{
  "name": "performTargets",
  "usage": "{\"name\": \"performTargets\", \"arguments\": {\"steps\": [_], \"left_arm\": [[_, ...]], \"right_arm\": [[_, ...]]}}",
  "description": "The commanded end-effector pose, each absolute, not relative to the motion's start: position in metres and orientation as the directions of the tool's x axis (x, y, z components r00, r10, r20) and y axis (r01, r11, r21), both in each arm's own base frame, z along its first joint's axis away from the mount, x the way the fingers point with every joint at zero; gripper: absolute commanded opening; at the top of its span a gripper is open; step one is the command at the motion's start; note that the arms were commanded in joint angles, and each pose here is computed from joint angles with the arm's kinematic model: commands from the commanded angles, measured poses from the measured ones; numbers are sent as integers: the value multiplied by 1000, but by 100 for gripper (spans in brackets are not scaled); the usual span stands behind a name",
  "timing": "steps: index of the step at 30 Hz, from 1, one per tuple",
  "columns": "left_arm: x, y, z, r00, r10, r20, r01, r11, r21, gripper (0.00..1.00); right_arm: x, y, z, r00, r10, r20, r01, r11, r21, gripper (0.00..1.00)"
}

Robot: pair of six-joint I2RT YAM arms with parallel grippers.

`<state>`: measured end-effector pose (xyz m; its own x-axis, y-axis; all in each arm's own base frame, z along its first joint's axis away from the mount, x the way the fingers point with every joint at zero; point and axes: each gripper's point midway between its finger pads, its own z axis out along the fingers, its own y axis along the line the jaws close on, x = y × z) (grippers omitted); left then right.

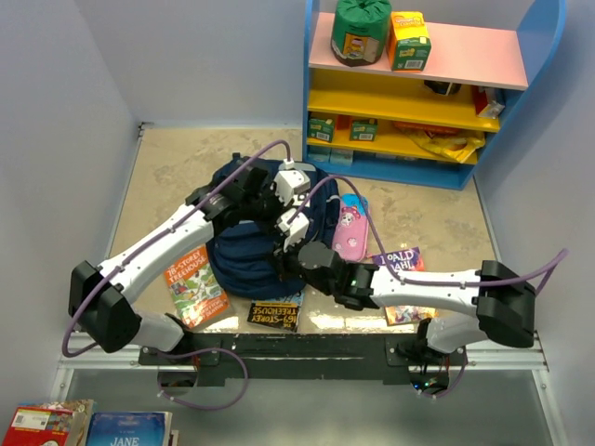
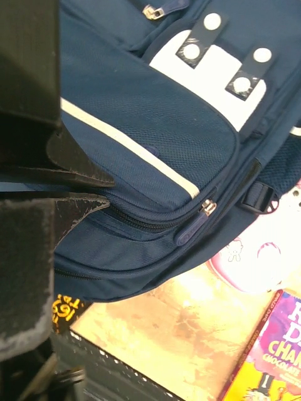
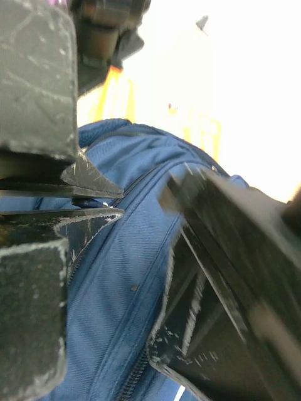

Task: Pack the student bag
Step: Unzip the student bag at the center of the board.

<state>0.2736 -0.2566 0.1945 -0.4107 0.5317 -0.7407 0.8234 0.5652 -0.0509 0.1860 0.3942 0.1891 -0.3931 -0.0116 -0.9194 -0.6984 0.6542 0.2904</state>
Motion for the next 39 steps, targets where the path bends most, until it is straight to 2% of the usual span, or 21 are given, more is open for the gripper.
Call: {"name": "performTargets", "arguments": {"steps": [1, 6, 10, 16, 23, 24, 25, 26, 27, 28, 29, 32, 34, 35, 38, 39], "left_arm": [[357, -255, 282, -294, 283, -913, 640, 768, 32, 0], [374, -240, 296, -327, 201, -923, 539, 842, -8, 0], [392, -223, 303, -337, 157, -928, 461, 887, -17, 0], [389, -241, 303, -351, 128, -928, 530, 844, -84, 0], [386, -239, 311, -316, 150, -937, 547, 836, -51, 0], [384, -234, 315, -291, 175, -941, 553, 833, -15, 0], [383, -231, 318, -274, 193, -942, 552, 834, 10, 0], [381, -228, 321, -260, 197, -945, 549, 836, 23, 0], [379, -224, 324, -214, 246, -945, 565, 821, 85, 0], [377, -222, 325, -199, 262, -944, 571, 814, 106, 0], [375, -220, 326, -188, 275, -943, 574, 810, 122, 0], [366, -216, 319, -163, 334, -928, 601, 780, 175, 0], [361, -212, 315, -142, 371, -918, 615, 760, 212, 0], [359, -210, 314, -139, 380, -915, 617, 756, 220, 0], [353, -207, 307, -135, 405, -904, 628, 741, 238, 0], [350, -207, 304, -134, 411, -902, 637, 733, 239, 0]], "right_arm": [[139, 426, 211, -319, -20, -948, -796, 548, 256, 0], [141, 441, 221, -240, 3, -971, -815, 542, 203, 0], [129, 480, 210, -200, -72, -977, -863, 485, 141, 0], [111, 527, 210, -170, -101, -980, -912, 392, 118, 0], [114, 551, 194, -167, -153, -974, -915, 393, 95, 2], [115, 546, 203, -178, -133, -975, -906, 408, 110, 8], [118, 540, 207, -181, -126, -975, -897, 427, 111, 21], [122, 530, 202, -186, -138, -973, -886, 452, 105, 46], [129, 519, 216, -193, -106, -975, -862, 493, 117, 56], [133, 512, 219, -199, -103, -975, -851, 511, 120, 61], [137, 501, 210, -211, -135, -968, -839, 533, 109, 71], [156, 467, 215, -264, -111, -958, -776, 614, 143, 93], [170, 444, 235, -292, -46, -955, -741, 643, 196, 99], [174, 429, 230, -312, -55, -949, -729, 654, 202, 99], [206, 374, 250, -349, 68, -935, -654, 697, 295, 99], [232, 349, 253, -355, 121, -927, -590, 740, 323, 99]]}}
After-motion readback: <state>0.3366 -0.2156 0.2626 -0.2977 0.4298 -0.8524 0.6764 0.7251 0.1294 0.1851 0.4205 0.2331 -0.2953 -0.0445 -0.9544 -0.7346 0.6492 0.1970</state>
